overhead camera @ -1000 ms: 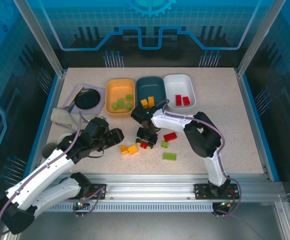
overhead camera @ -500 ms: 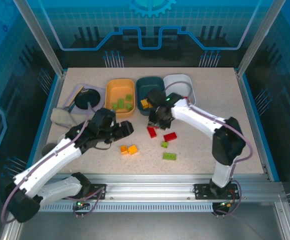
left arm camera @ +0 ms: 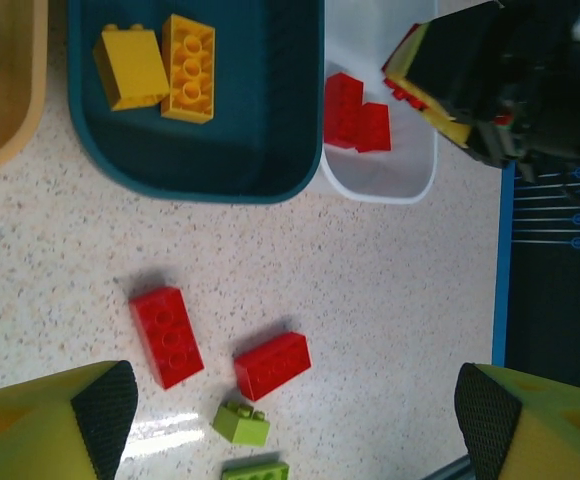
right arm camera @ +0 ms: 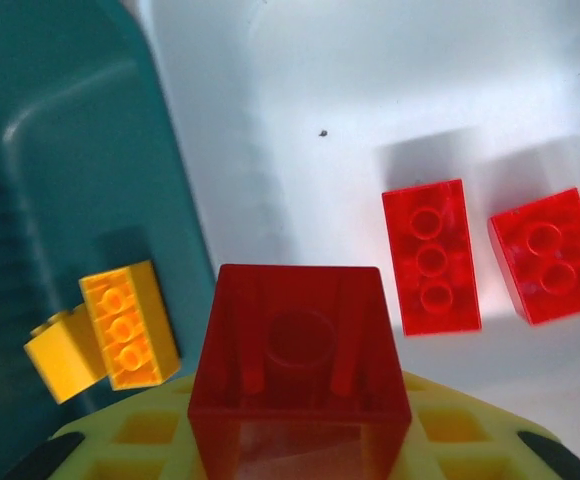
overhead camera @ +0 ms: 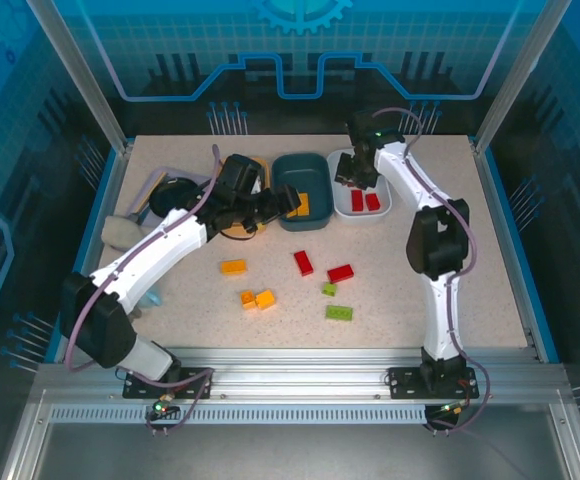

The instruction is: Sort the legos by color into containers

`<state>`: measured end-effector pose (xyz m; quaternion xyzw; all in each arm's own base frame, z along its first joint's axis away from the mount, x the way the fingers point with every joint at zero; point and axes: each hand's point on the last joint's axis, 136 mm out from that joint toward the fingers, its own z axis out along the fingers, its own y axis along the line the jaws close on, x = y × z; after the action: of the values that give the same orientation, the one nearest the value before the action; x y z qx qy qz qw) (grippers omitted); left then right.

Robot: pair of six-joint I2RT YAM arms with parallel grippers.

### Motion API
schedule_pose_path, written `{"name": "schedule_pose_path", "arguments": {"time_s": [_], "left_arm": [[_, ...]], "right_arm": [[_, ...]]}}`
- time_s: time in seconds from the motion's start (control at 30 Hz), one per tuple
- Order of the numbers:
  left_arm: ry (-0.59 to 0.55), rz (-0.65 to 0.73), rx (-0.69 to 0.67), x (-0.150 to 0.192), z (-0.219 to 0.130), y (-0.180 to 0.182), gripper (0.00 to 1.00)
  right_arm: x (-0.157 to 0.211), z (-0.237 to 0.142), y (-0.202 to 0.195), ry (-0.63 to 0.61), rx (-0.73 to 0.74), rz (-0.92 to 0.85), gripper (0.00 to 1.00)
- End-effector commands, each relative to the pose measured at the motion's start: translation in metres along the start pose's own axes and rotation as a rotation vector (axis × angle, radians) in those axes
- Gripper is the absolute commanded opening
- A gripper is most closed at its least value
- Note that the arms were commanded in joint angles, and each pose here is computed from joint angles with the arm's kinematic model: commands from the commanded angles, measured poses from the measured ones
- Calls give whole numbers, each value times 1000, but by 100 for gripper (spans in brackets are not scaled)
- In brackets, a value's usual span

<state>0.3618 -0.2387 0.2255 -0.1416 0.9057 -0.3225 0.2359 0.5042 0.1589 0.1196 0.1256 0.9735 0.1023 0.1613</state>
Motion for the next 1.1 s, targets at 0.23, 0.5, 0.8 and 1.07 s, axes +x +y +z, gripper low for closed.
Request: {"name": "schedule_pose_path", "arguments": {"time_s": [0.23, 0.5, 0.8, 1.07], "left_arm": [[25, 30, 10, -6, 2, -5, 86], [55, 15, -47, 8, -1, 15, 86], [79, -49, -253, 34, -27, 68, 85], [114, -55, -298, 60, -52, 91, 82]], "right_arm": [[25, 40, -16, 225, -80, -5, 37], [23, 33, -18, 229, -101, -3, 61], [5, -67, 10, -2, -113, -118, 59], [66, -150, 54, -264, -171, -372, 60]]}}
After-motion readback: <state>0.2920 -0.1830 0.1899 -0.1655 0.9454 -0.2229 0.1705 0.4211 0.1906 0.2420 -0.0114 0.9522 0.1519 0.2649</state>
